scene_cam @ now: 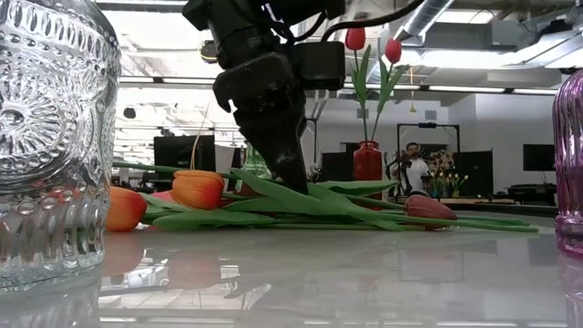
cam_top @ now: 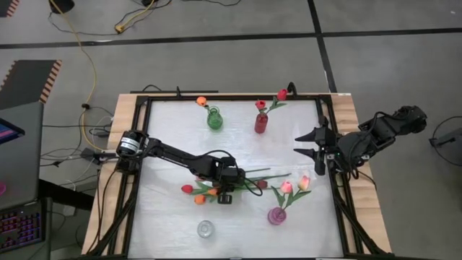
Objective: Sort flowers into vase by color
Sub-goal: Put the dark red flower into the transparent vase
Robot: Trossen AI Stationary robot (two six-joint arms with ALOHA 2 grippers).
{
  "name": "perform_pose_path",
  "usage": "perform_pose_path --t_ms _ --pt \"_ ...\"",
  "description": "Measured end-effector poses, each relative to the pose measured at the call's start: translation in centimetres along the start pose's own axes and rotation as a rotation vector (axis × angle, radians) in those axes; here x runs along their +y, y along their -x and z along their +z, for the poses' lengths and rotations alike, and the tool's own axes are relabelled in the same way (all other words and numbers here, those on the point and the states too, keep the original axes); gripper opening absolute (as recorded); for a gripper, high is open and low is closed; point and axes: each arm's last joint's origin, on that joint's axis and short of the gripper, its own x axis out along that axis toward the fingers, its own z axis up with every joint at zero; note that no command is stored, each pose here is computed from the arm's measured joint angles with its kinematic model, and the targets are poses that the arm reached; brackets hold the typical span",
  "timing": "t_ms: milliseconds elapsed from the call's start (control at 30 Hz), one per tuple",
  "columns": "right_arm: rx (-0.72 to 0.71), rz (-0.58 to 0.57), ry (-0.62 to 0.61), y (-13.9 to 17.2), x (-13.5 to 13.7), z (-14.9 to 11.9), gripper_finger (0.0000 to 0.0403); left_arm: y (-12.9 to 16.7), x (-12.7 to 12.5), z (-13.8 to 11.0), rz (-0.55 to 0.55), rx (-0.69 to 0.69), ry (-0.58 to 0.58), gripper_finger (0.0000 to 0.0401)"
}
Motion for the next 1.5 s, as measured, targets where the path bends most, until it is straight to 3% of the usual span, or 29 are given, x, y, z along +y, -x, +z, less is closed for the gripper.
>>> perform_pose_path --t_ms 200,467,767,1167,1500 --pt "0.0 0.0 0.0 0.0 0.0 0.0 0.0189 0.3 0.0 0.1 -0.001 -0.011 -0.001 0.0058" --pt "0.0 0.0 0.0 0.0 0.0 0.0 0.0189 0.3 0.0 0.1 -0.001 -0.008 -0.002 0.0005" --pt "0.0 -0.001 0.0 0.0 0.0 0.0 0.0189 0.7 0.2 0.2 -0.001 -0.02 0.003 0.0001" --pt "0.0 -0.001 0.0 0.0 0.0 0.0 0.0189 6.7 2.9 1.8 0.015 -0.215 0.048 0.0" --pt "-0.001 -0.001 0.0 0.0 0.0 0.0 0.0189 11.3 4.8 2.0 0.045 -0.328 0.011 0.0"
